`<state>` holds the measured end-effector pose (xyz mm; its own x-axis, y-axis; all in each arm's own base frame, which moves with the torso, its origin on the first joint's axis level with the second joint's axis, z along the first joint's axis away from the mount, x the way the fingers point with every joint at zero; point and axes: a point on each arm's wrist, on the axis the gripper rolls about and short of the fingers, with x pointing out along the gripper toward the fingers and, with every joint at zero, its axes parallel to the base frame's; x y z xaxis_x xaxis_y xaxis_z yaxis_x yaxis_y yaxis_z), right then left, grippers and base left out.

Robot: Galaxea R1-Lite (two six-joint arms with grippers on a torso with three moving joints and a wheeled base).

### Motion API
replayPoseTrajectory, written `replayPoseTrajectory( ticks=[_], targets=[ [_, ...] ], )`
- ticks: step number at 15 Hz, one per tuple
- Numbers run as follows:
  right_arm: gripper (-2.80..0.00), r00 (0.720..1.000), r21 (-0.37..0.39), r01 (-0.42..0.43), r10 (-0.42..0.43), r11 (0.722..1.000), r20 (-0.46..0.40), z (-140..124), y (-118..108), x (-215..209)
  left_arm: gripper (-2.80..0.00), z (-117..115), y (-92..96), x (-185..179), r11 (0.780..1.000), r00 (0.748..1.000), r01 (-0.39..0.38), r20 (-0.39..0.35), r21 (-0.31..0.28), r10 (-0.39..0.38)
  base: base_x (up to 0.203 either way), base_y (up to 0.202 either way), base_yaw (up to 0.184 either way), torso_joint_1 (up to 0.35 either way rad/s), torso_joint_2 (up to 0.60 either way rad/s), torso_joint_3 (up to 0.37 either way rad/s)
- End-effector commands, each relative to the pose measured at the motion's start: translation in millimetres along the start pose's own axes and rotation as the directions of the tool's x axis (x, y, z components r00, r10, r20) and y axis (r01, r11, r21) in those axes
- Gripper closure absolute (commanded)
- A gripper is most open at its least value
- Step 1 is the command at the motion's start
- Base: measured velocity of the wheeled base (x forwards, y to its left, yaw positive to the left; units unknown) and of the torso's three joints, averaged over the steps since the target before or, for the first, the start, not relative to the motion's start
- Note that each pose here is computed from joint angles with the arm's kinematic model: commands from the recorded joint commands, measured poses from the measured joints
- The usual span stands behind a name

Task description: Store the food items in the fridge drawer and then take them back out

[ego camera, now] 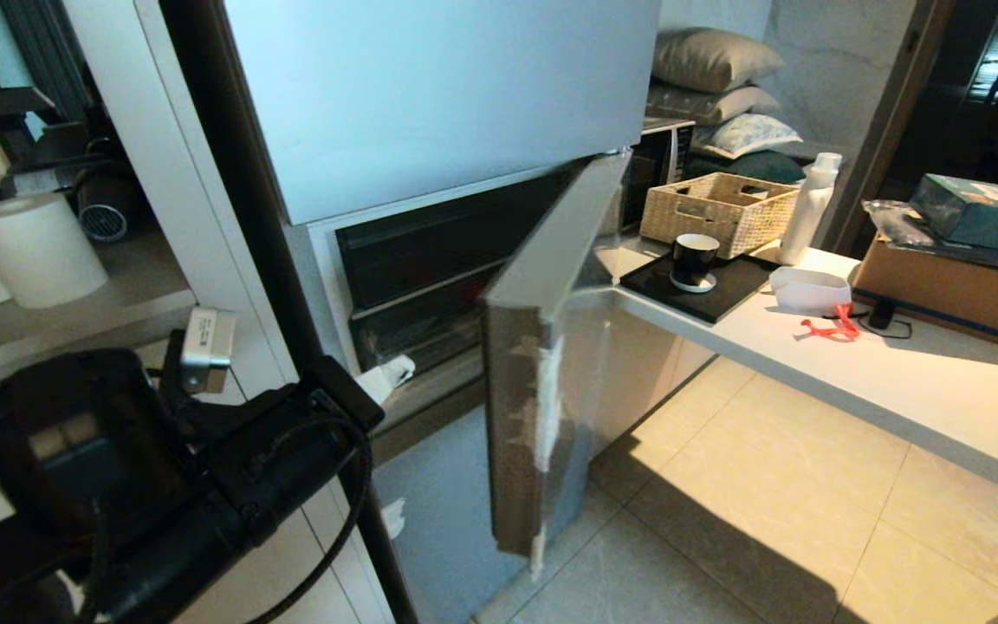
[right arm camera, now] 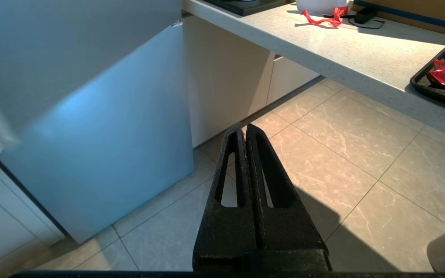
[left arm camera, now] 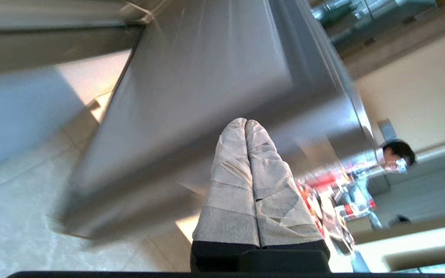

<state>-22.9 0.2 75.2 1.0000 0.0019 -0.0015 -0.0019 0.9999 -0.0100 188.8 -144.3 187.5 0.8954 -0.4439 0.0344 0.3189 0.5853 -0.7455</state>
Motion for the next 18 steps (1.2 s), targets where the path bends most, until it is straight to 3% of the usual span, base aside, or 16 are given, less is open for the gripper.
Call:
replayPoseTrajectory(
  ticks=[1,3,4,5,6,7,8,10,12,13,15,16,17,18],
  targets=[
    [0.0,1.0,-0.001,0.0,0.0,1.0,-0.002,0.0,0.0,0.1,0.0,2.8,-4.1,-2.5,1.0,1.0,0.014,0.018,0.002,-0.014,0.0,0.0,0.0,0.0,0.0,0.0],
    [0.0,1.0,0.0,0.0,0.0,1.0,-0.002,0.0,0.0,0.1,0.0,5.7,-5.3,-4.0,1.0,0.999,0.013,0.032,0.026,-0.014,0.0,0.0,0.0,0.0,0.0,0.0],
    [0.0,1.0,-0.001,0.0,0.0,1.0,-0.002,0.0,0.0,0.1,0.0,14.5,-11.3,-10.5,0.992,0.997,0.021,0.07,0.126,-0.03,0.0,0.0,0.0,0.0,0.0,0.0],
    [0.0,1.0,-0.001,0.0,0.0,1.0,-0.002,0.0,0.0,0.1,0.0,25.3,-19.1,-19.4,0.954,0.992,0.018,0.112,0.298,-0.054,0.0,0.0,0.0,0.0,0.0,0.0],
    [0.0,1.0,-0.001,0.0,0.0,1.0,-0.002,0.0,0.0,0.1,0.0,37.3,-27.8,-31.3,0.902,0.984,0.01,0.156,0.432,-0.085,0.0,0.0,0.0,0.0,0.0,0.0],
    [0.0,1.0,-0.001,0.0,0.0,1.0,-0.002,0.0,0.0,0.1,0.0,50.7,-36.4,-49.5,0.831,0.973,-0.013,0.198,0.555,-0.117,0.0,0.0,0.0,0.0,0.0,0.0],
    [0.0,1.0,-0.001,0.0,0.0,1.0,-0.002,0.0,0.0,0.1,0.0,60.0,-41.0,-66.4,0.776,0.966,-0.042,0.223,0.629,-0.128,0.0,0.0,0.0,0.0,0.0,0.0],
    [0.0,1.0,-0.001,0.0,0.0,1.0,-0.002,0.0,0.0,0.1,0.0,72.6,-40.2,-103.3,0.738,0.959,-0.12,0.271,0.663,-0.087,0.0,0.0,0.0,0.0,0.0,0.0],
    [0.0,1.0,-0.001,0.0,0.0,1.0,-0.002,0.0,0.0,0.1,0.0,81.7,-23.9,-134.6,0.709,0.926,-0.275,0.376,0.649,0.015,0.0,0.0,0.0,0.0,0.0,0.0],
    [0.0,1.0,-0.001,0.0,0.0,1.0,-0.002,0.0,0.0,0.1,0.0,85.6,-12.7,-144.6,0.677,0.889,-0.387,0.449,0.627,0.092,0.0,0.0,0.0,0.0,0.0,0.0],
    [0.0,1.0,-0.001,0.0,0.0,1.0,-0.002,0.0,0.0,0.1,0.0,86.0,12.7,-170.2,0.563,0.752,-0.629,0.603,0.536,0.266,0.0,0.0,0.0,0.0,0.0,0.0],
    [0.0,1.0,-0.001,0.0,0.0,1.0,-0.002,0.0,0.0,0.1,0.0,77.6,25.5,-182.6,0.51,0.699,-0.697,0.637,0.505,0.325,0.0,0.0,0.0,0.0,0.0,0.0],
    [0.0,1.0,-0.001,0.0,0.0,1.0,-0.002,0.0,0.0,0.1,0.0,61.7,41.5,-192.7,0.473,0.686,-0.72,0.626,0.508,0.372,0.0,0.0,0.0,0.0,0.0,0.0],
    [0.0,1.0,-0.001,0.0,0.0,1.0,-0.002,0.0,0.0,0.1,0.0,42.9,57.4,-199.5,0.464,0.725,-0.688,0.564,0.558,0.397,0.0,0.0,0.0,0.0,0.0,0.0]
  ],
)
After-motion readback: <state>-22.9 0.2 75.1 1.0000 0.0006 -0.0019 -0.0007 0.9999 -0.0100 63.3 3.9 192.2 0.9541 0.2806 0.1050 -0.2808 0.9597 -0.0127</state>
